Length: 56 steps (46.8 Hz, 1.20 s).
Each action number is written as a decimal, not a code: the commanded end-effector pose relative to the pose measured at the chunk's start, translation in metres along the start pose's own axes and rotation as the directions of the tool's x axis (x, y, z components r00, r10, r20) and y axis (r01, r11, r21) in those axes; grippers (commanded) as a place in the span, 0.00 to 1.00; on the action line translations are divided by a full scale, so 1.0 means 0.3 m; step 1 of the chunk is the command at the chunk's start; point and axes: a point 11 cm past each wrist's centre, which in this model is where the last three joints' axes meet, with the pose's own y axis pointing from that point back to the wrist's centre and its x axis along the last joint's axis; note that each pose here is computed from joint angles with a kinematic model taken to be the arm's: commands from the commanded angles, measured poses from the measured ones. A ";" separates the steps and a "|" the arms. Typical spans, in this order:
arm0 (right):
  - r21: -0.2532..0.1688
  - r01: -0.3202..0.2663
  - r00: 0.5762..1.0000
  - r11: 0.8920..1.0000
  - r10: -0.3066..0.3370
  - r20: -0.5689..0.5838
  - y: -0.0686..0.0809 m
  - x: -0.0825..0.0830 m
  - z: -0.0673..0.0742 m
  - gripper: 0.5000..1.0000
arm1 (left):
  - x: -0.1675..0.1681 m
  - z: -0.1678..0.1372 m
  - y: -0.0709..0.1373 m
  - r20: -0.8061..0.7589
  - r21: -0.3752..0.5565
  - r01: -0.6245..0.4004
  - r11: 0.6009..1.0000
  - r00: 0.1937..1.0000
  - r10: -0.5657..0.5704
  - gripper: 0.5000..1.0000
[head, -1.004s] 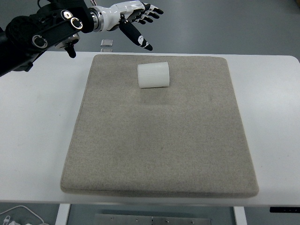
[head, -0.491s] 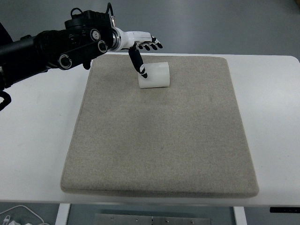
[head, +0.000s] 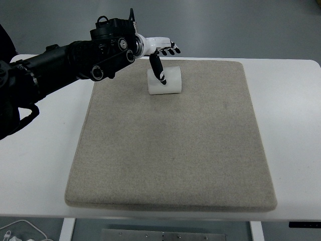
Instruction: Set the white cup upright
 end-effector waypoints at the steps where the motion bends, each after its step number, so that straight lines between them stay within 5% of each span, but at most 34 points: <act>1: 0.000 0.000 1.000 1.000 0.000 0.000 0.000 0.000 0.000 0.86 | -0.015 -0.008 -0.007 -0.004 0.006 0.006 1.000 1.000 -0.006 0.98; 56: 0.000 0.000 1.000 1.000 0.000 0.000 0.000 0.000 0.000 0.86 | -0.094 -0.071 -0.034 -0.004 0.042 0.046 0.998 0.999 -0.045 0.98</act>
